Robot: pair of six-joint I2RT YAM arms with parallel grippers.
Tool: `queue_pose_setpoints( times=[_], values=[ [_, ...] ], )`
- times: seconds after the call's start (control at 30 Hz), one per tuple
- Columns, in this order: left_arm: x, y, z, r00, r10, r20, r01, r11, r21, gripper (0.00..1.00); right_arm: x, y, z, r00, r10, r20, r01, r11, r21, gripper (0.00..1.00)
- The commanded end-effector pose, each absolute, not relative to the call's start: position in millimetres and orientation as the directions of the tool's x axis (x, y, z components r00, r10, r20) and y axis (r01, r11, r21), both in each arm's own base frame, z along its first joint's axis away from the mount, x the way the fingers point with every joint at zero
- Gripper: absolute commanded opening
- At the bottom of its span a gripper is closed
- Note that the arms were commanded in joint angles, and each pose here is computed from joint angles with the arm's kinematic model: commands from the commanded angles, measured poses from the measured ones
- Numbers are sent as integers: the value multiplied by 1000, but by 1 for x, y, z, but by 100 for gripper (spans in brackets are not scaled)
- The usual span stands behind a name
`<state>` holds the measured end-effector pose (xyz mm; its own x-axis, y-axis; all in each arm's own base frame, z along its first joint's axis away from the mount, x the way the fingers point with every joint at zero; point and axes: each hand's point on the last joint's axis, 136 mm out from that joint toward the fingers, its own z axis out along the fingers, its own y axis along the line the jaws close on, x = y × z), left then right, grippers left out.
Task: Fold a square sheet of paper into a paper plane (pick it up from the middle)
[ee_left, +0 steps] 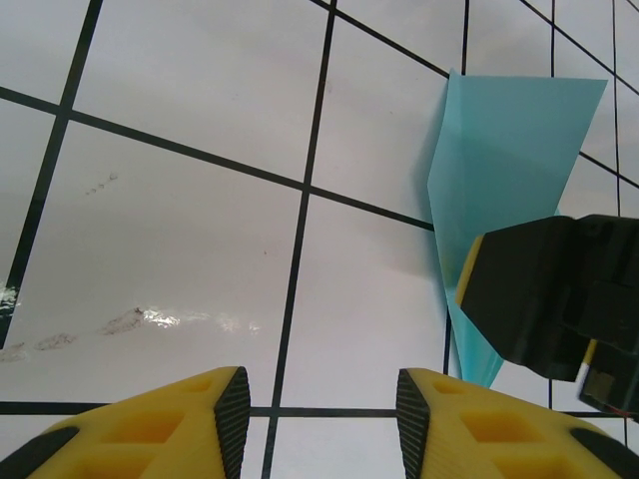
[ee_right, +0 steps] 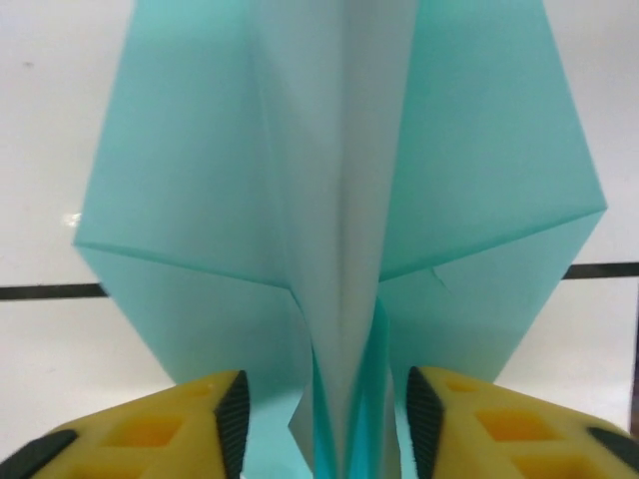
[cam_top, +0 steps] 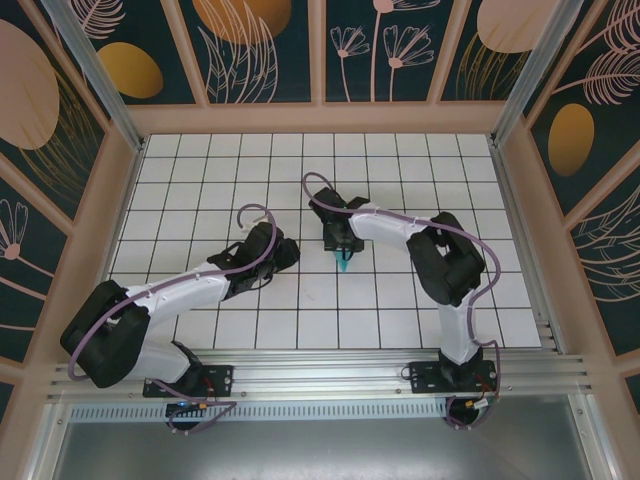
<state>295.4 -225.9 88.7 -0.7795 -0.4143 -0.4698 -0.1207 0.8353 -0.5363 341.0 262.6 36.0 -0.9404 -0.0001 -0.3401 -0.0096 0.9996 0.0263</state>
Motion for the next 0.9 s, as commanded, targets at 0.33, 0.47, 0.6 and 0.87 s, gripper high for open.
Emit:
queue_pose_setpoints(
  times=[0.33, 0.47, 0.6, 0.87],
  values=[
    [304, -215, 100, -745, -398, -535, -105, 862, -495, 46, 348, 237, 176, -734, 64, -676, -2, 995, 96, 59],
    [309, -201, 106, -710, -391, -586, -113, 885, -452, 47, 343, 192, 224, -566, 137, -813, 95, 990, 100, 64],
    [314, -179, 115, -650, -383, -657, -131, 907, -400, 48, 339, 125, 245, -420, 207, -884, 260, 960, 102, 84],
    [331, -101, 131, -482, -364, -797, -278, 926, -254, 78, 353, 0, 176, -402, 155, -902, 454, 890, -49, 94]
  ],
)
